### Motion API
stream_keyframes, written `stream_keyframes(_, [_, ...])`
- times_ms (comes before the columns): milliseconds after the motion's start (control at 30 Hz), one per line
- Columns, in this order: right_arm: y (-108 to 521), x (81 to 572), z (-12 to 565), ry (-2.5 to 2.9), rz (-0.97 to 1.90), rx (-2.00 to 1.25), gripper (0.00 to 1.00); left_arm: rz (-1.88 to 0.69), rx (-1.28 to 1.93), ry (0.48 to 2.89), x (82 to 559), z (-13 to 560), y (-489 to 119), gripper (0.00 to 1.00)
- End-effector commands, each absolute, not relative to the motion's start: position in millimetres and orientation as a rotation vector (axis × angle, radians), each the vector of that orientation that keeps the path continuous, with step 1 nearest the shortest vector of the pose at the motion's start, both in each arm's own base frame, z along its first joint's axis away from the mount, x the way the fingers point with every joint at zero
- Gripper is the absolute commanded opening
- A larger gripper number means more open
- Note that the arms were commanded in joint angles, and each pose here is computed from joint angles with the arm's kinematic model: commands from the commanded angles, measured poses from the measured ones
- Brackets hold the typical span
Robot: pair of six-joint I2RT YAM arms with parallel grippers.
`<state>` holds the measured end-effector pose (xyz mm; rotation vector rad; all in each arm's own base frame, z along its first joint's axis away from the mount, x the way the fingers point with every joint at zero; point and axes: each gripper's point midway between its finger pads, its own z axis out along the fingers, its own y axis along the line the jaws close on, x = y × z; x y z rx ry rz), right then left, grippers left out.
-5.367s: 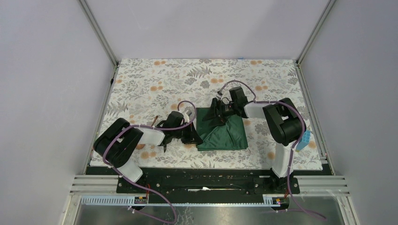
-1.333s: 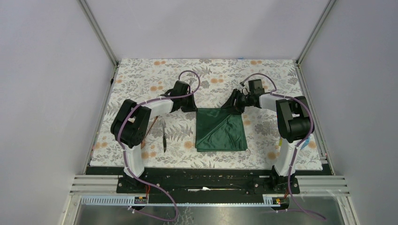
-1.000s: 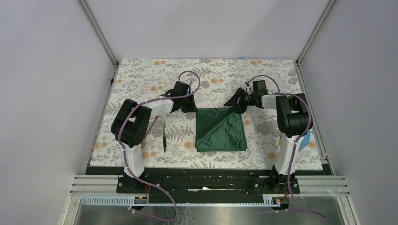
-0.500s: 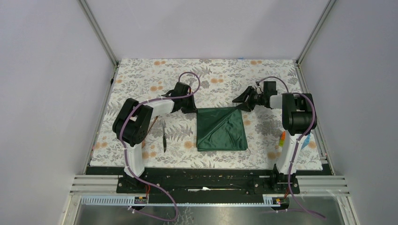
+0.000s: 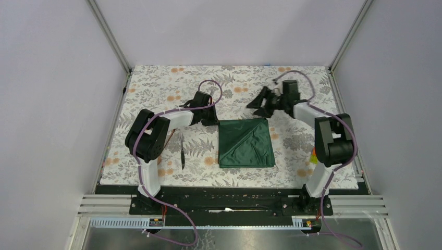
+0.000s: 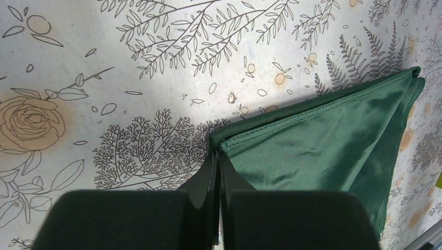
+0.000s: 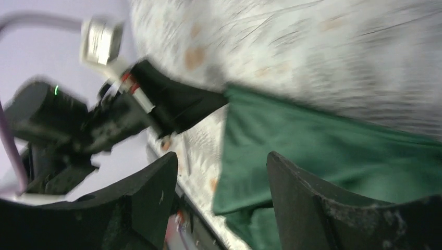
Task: Fold the napkin into a case and place the utensils inside
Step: Smooth out the upper triangle-folded napkin at the center of the board.
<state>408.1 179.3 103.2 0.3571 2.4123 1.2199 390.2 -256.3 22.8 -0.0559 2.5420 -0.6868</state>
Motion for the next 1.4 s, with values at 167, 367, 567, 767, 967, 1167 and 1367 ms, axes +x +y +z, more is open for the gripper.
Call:
stream_keyframes(167, [355, 300, 119, 2.407, 1.861, -0.009, 0.67, -0.646, -0.076, 2.578, 383, 4, -247, 0.00])
stream_keyframes(367, [364, 268, 92, 2.444, 1.963, 0.016, 0.59, -0.644, -0.078, 2.577, 384, 4, -247, 0.00])
stream_keyframes(567, [367, 239, 71, 2.492, 2.012, -0.003, 0.58, -0.648, -0.075, 2.580, 383, 4, -248, 0.00])
stream_keyframes(767, [353, 211, 43, 2.594, 1.938, -0.021, 0.58, -0.644, -0.074, 2.583, 383, 2, -247, 0.00])
stream_keyframes(967, [336, 188, 29, 2.669, 1.848, -0.149, 0.59, -0.651, -0.071, 2.582, 383, 3, -248, 0.00])
stream_keyframes(1167, [328, 189, 52, 2.687, 1.661, -0.330, 0.66, -0.670, -0.067, 2.576, 385, 8, -251, 0.00])
stream_keyframes(1367, [303, 186, 68, 2.762, 1.272, -0.412, 0.73, -0.681, -0.073, 2.572, 386, 11, -253, 0.00])
